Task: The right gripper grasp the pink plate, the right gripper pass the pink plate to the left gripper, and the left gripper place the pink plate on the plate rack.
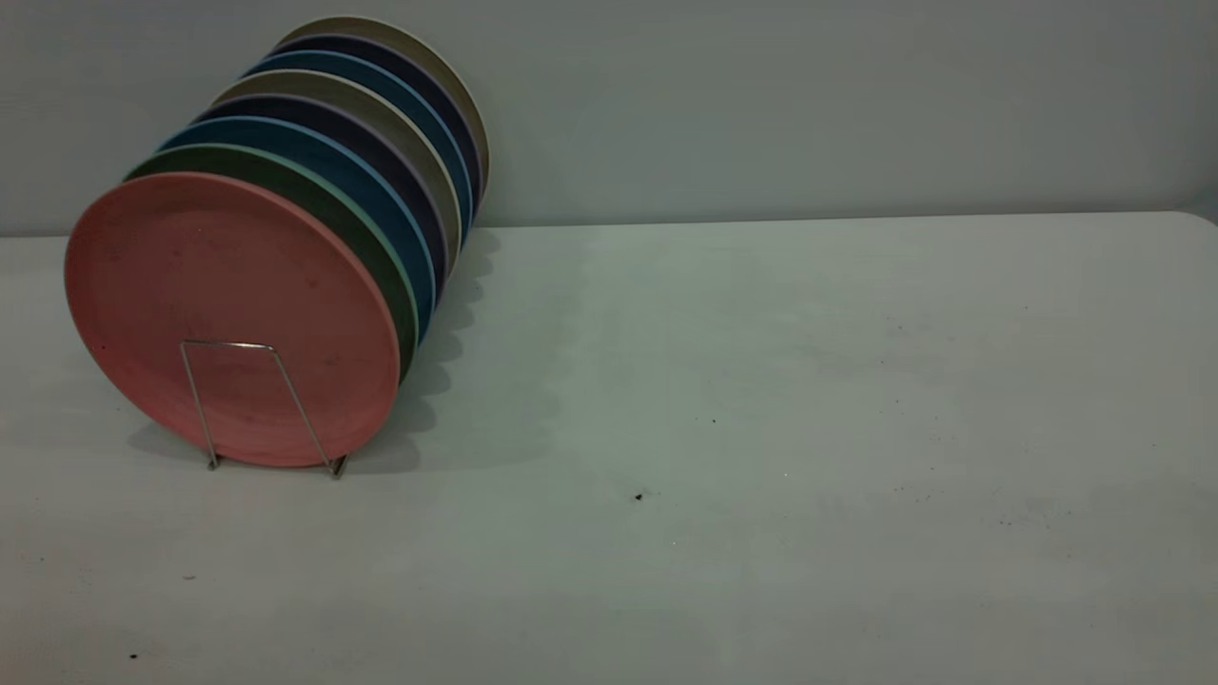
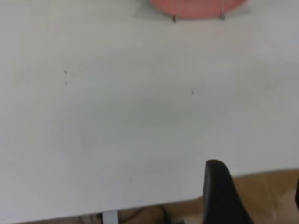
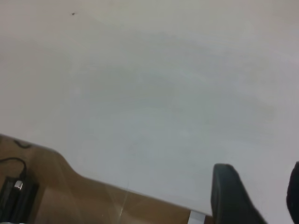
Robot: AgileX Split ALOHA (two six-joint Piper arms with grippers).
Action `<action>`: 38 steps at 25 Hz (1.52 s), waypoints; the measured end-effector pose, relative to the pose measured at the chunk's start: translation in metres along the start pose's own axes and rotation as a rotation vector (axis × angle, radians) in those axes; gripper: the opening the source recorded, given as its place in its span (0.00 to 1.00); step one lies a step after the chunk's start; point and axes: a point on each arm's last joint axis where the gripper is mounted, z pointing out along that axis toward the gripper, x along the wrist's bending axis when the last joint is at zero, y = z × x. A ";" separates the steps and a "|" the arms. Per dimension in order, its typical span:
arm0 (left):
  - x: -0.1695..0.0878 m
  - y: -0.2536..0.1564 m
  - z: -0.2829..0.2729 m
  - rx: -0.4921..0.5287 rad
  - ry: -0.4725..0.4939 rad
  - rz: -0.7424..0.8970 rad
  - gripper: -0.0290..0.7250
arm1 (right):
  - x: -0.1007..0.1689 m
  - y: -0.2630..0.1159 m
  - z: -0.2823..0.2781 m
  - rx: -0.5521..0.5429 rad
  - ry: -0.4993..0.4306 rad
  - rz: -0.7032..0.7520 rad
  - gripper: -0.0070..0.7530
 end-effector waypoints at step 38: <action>-0.002 -0.010 -0.009 -0.099 -0.001 -0.015 0.60 | 0.002 -0.016 -0.018 -0.172 -0.230 0.176 0.32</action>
